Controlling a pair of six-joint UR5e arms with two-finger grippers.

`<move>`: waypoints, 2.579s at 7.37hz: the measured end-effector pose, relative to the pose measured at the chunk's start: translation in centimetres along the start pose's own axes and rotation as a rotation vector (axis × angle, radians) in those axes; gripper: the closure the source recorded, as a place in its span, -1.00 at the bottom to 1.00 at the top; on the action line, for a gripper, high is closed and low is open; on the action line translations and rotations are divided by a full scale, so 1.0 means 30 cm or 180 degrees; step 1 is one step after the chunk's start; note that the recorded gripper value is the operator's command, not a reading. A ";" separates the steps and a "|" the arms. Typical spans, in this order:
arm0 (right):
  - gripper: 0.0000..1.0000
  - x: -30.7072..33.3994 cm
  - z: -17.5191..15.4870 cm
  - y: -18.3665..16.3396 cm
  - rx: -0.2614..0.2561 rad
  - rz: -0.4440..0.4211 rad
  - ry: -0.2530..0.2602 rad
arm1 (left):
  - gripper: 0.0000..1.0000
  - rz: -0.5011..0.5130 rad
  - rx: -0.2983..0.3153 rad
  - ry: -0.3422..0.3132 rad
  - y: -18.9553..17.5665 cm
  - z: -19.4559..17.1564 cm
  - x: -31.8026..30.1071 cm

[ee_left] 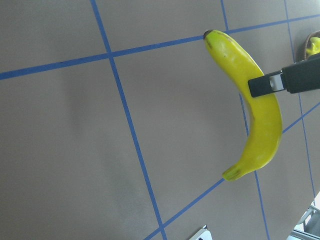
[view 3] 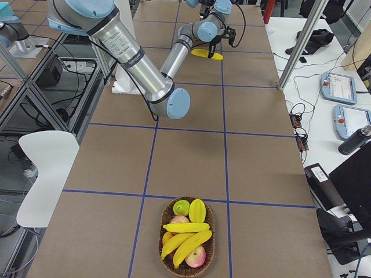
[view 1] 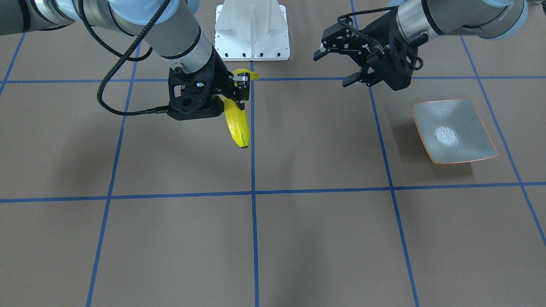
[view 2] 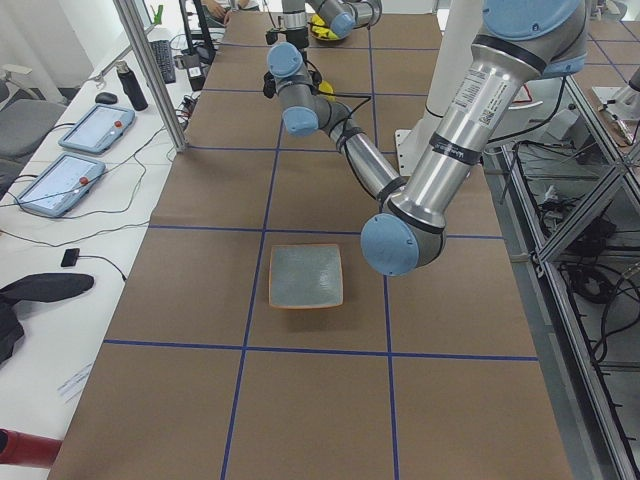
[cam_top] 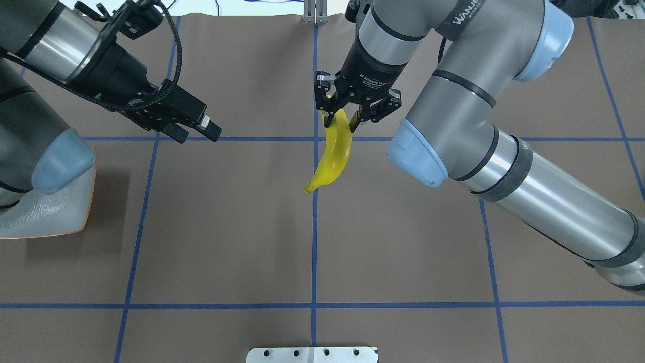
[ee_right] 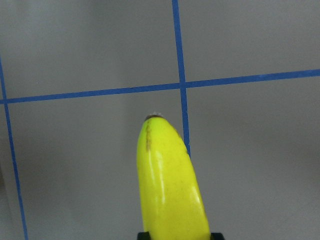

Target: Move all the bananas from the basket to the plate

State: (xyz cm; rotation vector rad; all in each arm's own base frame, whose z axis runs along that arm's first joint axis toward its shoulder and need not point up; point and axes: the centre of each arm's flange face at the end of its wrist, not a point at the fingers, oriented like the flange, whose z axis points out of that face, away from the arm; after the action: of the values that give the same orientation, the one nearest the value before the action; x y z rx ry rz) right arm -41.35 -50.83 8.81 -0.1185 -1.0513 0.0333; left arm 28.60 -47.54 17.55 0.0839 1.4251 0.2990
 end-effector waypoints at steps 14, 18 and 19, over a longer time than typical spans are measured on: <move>1.00 -0.233 -0.010 0.072 -0.0051 0.0050 -0.0122 | -0.98 -0.0150 -0.0030 0.0216 0.082 0.259 0.251; 1.00 -0.237 -0.019 0.080 -0.0051 0.0036 -0.0144 | -0.95 -0.0134 -0.0025 0.0212 0.099 0.301 0.268; 1.00 -0.238 -0.024 0.084 -0.0056 0.0028 -0.0155 | -0.94 -0.0129 -0.0017 0.0213 0.099 0.302 0.271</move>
State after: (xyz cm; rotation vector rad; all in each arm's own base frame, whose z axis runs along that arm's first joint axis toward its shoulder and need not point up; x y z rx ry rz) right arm -44.20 -48.98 1.99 -0.1387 -1.0999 0.0351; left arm 37.98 -41.55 11.78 0.0410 1.4904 0.2743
